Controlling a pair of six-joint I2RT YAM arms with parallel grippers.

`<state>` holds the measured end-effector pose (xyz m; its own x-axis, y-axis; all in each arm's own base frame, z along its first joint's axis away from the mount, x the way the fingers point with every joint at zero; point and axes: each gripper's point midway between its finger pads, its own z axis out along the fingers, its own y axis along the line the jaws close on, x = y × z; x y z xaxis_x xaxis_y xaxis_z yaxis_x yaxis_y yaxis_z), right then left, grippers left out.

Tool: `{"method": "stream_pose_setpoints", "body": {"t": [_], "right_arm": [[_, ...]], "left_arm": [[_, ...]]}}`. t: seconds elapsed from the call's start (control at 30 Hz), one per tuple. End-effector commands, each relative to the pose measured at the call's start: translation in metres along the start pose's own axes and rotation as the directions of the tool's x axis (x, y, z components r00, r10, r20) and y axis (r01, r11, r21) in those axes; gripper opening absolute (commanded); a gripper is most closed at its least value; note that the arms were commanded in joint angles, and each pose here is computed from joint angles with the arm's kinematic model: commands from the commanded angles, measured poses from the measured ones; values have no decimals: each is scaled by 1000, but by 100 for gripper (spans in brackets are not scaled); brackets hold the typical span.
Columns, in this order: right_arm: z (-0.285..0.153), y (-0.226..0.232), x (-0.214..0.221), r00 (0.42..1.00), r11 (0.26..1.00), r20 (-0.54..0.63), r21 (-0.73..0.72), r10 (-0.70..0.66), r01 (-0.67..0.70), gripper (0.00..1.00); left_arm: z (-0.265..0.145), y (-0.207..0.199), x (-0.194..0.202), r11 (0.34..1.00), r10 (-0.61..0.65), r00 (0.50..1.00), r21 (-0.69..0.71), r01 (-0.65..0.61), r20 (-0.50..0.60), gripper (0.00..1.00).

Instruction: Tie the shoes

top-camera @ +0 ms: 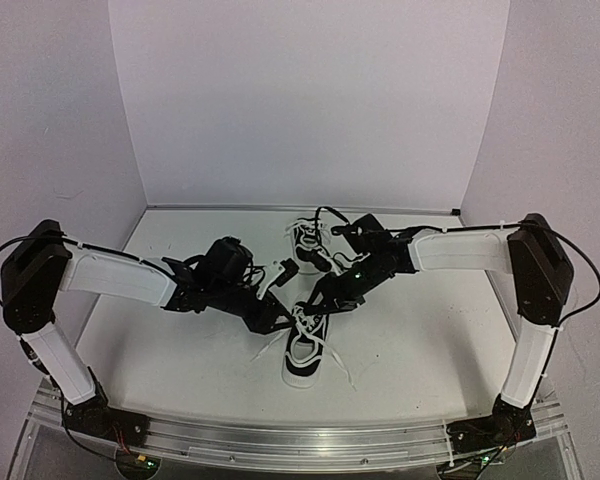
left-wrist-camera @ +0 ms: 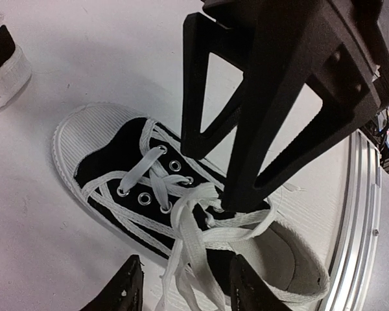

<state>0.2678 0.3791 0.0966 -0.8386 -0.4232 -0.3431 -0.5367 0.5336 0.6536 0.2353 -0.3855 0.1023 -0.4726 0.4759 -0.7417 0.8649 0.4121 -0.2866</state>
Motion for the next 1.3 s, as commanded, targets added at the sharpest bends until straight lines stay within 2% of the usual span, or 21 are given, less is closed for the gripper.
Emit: {"method": "stream_pose_setpoints", "body": {"t": [0.0,0.27,0.33,0.37,0.43,0.63,0.7,0.93,1.1,1.2,1.27], "right_arm": [[10,-3,-2,999,1000,-20,-8,-25,25,42],[15,-3,-7,999,999,-29,-16,-41,40,33],[15,-2,-8,999,999,-29,-21,-44,43,29],[15,-1,-9,999,999,-28,-22,-45,44,28],[14,0,-10,999,999,-26,-23,-47,46,28],[17,-1,-10,998,998,-33,-30,-49,48,16],[18,-1,-9,998,998,-39,-31,-50,48,11],[20,2,-7,997,998,-50,-39,-53,51,1],[18,3,-8,997,998,-48,-38,-53,52,0],[17,5,-8,998,998,-46,-40,-53,51,0],[16,5,-8,998,998,-45,-39,-54,52,0]], "left_arm": [[-4,3,-19,1000,5,1000,23,-6,29,33],[-4,5,-19,999,3,1000,38,-4,24,10],[-6,3,-19,998,11,1000,56,-12,24,22],[-8,1,-19,998,14,1000,61,-15,27,34],[-11,-3,-18,997,19,999,75,-22,32,48],[-18,-5,-24,997,30,998,73,-35,58,67],[-20,-6,-29,997,34,997,69,-39,74,69],[-8,-13,-20,990,25,999,140,-28,24,68],[0,-11,-12,988,36,999,149,-35,-9,67],[1,-8,-15,990,42,999,132,-41,1,59],[0,-6,-18,992,41,999,117,-42,12,44]]}}
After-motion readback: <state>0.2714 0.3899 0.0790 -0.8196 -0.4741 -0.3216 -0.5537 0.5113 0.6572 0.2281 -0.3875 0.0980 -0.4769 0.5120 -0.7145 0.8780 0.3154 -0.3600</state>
